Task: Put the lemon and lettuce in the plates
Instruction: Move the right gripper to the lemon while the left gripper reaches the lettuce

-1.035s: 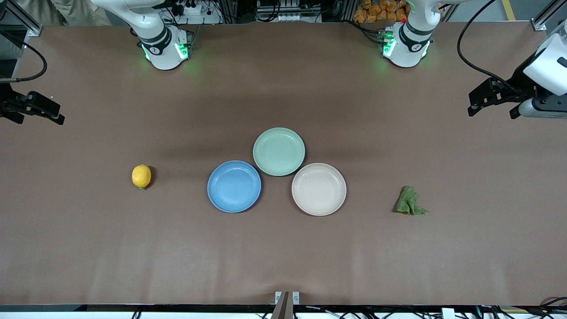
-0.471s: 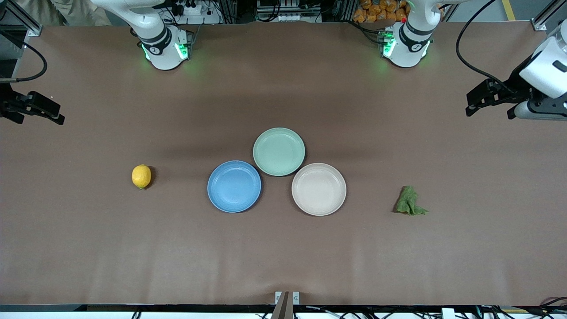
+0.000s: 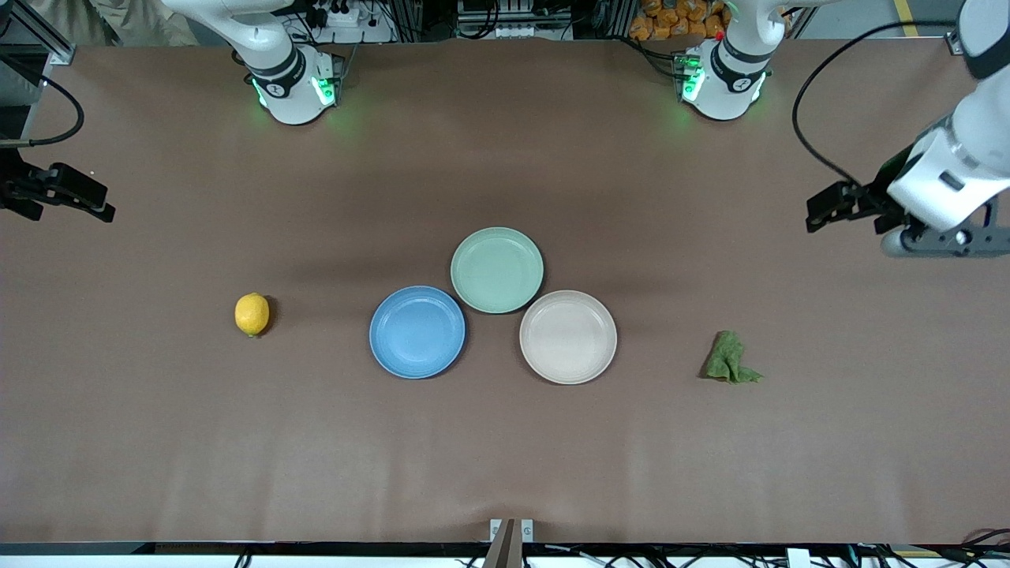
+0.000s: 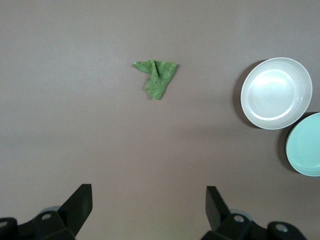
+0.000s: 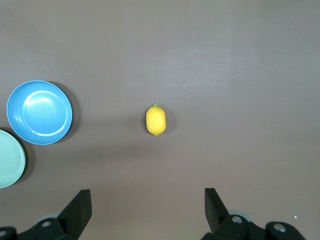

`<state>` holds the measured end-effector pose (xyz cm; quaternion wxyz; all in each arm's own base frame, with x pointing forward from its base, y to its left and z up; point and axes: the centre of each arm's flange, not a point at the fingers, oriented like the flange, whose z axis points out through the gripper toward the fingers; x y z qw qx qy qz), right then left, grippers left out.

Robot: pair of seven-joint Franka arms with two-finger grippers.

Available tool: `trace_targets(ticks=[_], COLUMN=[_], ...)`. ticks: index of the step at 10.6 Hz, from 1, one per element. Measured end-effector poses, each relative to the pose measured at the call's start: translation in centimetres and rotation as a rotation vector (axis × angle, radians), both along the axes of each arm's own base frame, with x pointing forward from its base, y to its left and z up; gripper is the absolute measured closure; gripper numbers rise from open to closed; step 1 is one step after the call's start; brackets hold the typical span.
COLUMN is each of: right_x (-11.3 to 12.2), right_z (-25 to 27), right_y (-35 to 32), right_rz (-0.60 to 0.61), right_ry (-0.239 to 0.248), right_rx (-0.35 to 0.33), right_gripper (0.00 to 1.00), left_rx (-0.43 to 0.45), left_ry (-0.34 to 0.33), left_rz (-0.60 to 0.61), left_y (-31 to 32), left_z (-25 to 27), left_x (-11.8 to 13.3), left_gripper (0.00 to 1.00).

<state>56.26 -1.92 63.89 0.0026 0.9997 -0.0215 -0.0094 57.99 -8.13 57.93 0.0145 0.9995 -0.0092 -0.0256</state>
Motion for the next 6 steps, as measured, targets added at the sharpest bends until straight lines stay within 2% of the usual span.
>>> trace_targets(ticks=[6], right_x=[1.4], right_z=[-4.1], right_y=[-0.2], right_rz=[-0.007], right_ry=[0.091], right_rx=[-0.004], right_gripper=[0.0], left_rx=[-0.01], left_ry=[-0.009], left_rz=[0.071], left_y=[-1.9], left_z=[-5.1], left_x=[3.3], left_gripper=[0.0])
